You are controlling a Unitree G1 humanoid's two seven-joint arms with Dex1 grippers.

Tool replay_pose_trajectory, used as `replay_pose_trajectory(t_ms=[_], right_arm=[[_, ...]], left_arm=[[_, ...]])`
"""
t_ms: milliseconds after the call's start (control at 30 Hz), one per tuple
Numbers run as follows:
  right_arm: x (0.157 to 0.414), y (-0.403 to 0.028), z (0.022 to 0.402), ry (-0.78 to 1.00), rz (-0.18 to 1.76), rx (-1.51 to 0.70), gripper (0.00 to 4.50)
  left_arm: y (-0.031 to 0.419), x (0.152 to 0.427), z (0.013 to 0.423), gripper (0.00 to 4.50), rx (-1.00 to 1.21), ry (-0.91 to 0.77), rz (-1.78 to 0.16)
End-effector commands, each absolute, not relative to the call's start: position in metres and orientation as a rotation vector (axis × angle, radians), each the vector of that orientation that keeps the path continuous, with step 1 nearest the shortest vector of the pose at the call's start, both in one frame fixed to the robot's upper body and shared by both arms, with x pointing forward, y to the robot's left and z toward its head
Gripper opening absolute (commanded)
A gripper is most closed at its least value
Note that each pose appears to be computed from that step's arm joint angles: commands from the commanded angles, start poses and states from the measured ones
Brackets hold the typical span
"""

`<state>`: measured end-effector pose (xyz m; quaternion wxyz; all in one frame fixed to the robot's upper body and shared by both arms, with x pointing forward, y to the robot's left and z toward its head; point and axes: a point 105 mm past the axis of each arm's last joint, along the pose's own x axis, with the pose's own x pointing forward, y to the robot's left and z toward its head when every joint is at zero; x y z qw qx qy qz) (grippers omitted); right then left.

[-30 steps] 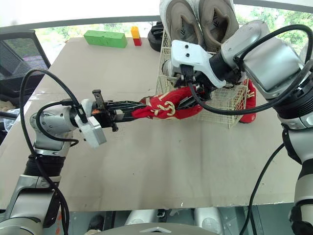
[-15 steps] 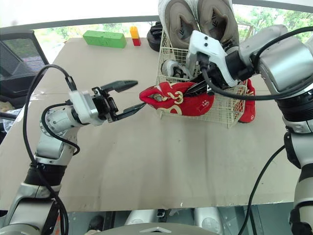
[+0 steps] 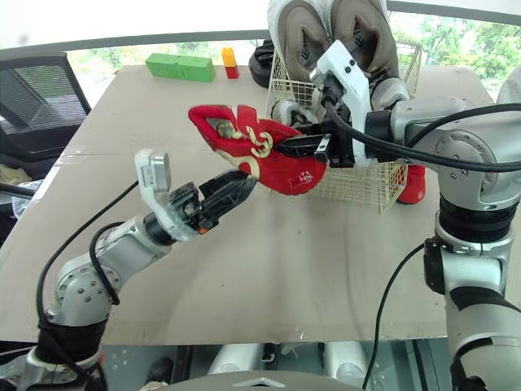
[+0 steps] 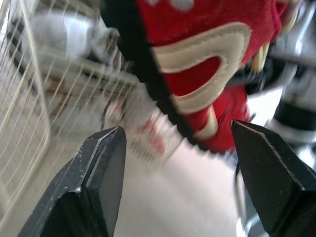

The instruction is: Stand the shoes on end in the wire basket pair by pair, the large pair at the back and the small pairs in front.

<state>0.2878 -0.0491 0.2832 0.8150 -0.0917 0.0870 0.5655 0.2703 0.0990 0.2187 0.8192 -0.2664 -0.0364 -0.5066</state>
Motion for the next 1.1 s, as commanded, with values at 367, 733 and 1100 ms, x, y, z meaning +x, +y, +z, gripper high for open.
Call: replay_pose_trajectory(t_ms=[367,733,1100], right_arm=[[0.278,-0.064,0.300,-0.110,1.021,-0.039,1.04],[0.220,-0.120,0.263,-0.267,0.809,-0.169,4.30],[0.200,-0.155,0.243,-0.217,0.651,-0.207,4.30]], left_arm=[[0.105,0.298,0.261,0.38,-0.629,-0.145,-1.146],[0.094,0.342,0.305,0.37,0.245,-0.401,-1.332],[0.082,0.372,0.263,0.37,0.644,-0.272,-1.463]])
